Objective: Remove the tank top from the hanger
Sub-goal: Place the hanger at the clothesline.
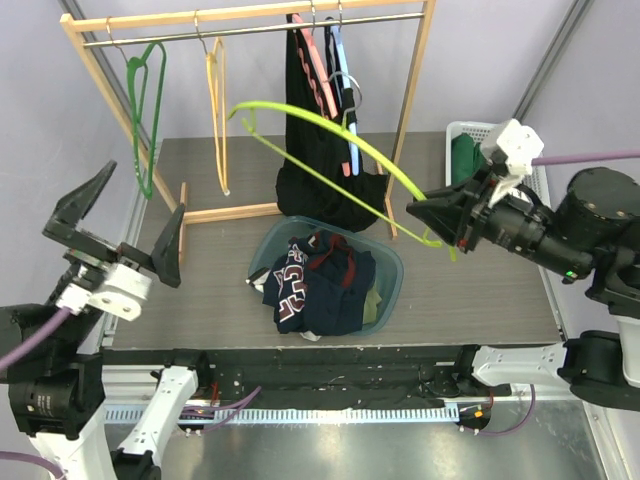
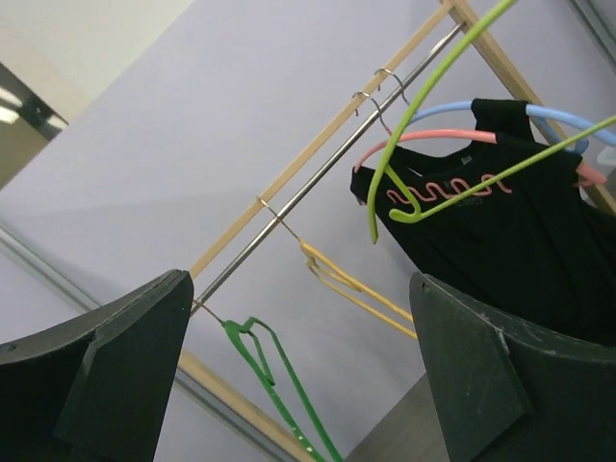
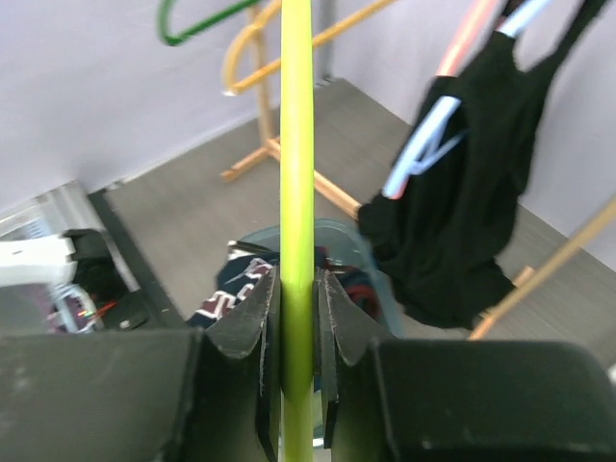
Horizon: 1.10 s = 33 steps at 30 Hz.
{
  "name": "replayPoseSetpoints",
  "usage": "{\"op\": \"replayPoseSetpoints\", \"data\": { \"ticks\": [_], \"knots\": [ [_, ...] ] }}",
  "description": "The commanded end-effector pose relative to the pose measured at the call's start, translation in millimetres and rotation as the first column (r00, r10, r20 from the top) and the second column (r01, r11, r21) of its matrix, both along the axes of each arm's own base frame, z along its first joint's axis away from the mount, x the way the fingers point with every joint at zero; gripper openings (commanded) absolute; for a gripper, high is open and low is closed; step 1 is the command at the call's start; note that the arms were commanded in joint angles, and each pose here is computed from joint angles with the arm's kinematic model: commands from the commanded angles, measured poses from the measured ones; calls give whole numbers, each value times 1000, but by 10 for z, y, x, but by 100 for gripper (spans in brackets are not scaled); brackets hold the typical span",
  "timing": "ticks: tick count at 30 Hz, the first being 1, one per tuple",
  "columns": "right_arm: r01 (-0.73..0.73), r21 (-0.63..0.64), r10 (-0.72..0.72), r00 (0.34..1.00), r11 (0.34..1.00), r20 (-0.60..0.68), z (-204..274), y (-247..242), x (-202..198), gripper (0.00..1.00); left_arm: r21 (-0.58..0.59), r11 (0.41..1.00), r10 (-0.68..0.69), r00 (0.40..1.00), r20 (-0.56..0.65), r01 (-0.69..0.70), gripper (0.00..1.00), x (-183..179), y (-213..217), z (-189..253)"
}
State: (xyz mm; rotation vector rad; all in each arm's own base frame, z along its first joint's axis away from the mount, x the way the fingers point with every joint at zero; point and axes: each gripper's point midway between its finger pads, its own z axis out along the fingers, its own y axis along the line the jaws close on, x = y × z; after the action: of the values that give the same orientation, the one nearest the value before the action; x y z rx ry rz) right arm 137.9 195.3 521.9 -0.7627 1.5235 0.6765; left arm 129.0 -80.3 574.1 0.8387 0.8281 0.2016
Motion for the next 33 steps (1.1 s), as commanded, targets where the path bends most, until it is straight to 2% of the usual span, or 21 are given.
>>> {"op": "replayPoseSetpoints", "data": {
  "ticks": [1,6,8,10,12,16,17,18,19,28,33],
  "knots": [
    [220,-67,-219,975,973,23,-73,143,518,1,-214,977,-7,992,-126,-20,100,250,87,94],
    [338,-62,-339,941,939,1,-87,392,846,1,-332,943,-84,963,-255,-6,100,382,34,52],
    [376,-34,-377,926,926,-33,-92,534,937,1,-342,940,-119,944,-309,6,100,408,-20,-21],
    [389,-24,-390,920,921,-27,-95,656,929,1,-357,934,-134,923,-360,-4,98,494,-41,-107],
    [459,-9,-459,889,889,-7,-79,732,1032,1,-366,931,-141,915,-379,-8,98,525,-48,-137],
    [500,0,-499,866,866,34,-26,989,1121,1,-363,932,-147,909,-390,-5,98,527,-63,-188],
    [503,37,-504,863,864,34,78,1027,1116,1,-356,934,-143,908,-393,-7,98,531,-60,-215],
    [512,9,-511,857,859,68,49,1094,1169,1,-352,936,-140,909,-393,-8,99,527,-58,-229],
    [520,37,-521,850,853,73,130,1106,1196,1,-347,938,-138,912,-386,-5,99,496,-56,-232],
    [620,29,-612,766,784,197,215,1318,1485,1,-346,938,-149,903,-402,1,97,461,-74,-300],
    [639,28,-629,748,769,212,184,1375,1671,1,-347,938,-157,899,-408,6,98,445,-87,-318]
  ]
}}
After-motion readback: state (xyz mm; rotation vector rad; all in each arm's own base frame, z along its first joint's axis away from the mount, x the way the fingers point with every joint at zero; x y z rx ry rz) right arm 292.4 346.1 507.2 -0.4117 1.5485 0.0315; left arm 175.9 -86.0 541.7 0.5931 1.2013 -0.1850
